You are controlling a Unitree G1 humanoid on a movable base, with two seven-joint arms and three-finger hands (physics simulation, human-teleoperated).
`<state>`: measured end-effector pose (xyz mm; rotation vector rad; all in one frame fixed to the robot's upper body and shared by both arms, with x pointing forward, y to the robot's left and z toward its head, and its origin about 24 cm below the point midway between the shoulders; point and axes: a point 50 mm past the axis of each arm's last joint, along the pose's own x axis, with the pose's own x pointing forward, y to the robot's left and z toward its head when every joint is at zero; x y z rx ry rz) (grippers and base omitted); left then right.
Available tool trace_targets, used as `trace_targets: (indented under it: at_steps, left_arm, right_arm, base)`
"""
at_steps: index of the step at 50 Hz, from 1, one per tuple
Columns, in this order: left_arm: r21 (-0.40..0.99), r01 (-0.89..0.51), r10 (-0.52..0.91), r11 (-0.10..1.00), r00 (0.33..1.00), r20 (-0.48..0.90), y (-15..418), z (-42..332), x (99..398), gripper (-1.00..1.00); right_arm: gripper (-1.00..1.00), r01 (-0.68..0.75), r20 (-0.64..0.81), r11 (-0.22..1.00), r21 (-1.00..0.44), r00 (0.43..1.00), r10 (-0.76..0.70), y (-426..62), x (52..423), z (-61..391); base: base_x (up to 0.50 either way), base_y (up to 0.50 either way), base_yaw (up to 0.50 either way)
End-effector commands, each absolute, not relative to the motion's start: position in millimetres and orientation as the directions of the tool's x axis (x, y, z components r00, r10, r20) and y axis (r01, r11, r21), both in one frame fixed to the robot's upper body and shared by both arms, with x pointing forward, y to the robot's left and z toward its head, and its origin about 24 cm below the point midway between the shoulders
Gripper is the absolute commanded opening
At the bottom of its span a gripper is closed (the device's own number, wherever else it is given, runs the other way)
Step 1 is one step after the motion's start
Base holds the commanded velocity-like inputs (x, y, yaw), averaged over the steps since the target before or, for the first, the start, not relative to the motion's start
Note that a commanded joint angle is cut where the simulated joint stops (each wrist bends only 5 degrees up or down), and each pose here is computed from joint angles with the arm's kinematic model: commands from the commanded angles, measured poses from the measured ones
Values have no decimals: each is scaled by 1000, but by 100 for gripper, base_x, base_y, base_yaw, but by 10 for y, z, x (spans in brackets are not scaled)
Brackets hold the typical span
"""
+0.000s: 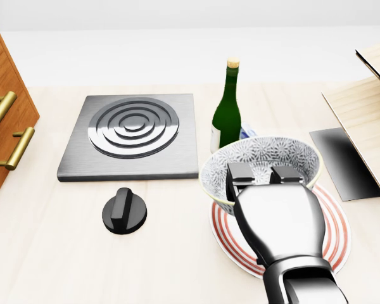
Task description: Pick up the akita bowl and put it on the plate.
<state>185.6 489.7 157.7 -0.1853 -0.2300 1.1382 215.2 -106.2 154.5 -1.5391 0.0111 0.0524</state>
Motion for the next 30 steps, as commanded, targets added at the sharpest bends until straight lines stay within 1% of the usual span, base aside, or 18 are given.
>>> trace_targets:
  at_steps: [1, 19, 25, 30]
  left_arm:
    - [-263, -875, 913, 407, 399, 86, 4897, 1577, 1856, 100]
    - [-263, -875, 913, 407, 398, 86, 4897, 1577, 1856, 100]
    - [-263, -875, 913, 407, 399, 86, 4897, 1576, 1856, 100]
    - [-264, -875, 913, 406, 398, 86, 4897, 1576, 1856, 100]
  right_arm:
    - [-100, -39, -38, 38, -999, 999, 15, -1121, 2147, 1546]
    - [-100, -35, -36, 43, -998, 999, -14, -1223, 2118, 1547]
    - [-100, -14, -15, 33, -999, 999, -41, -1289, 2108, 1585]
    - [-100, -42, -43, 52, -998, 999, -33, -1301, 2135, 1531]
  base:
    - [0, 0, 0]
    - [0, 0, 0]
    - [0, 0, 0]
    - [0, 0, 0]
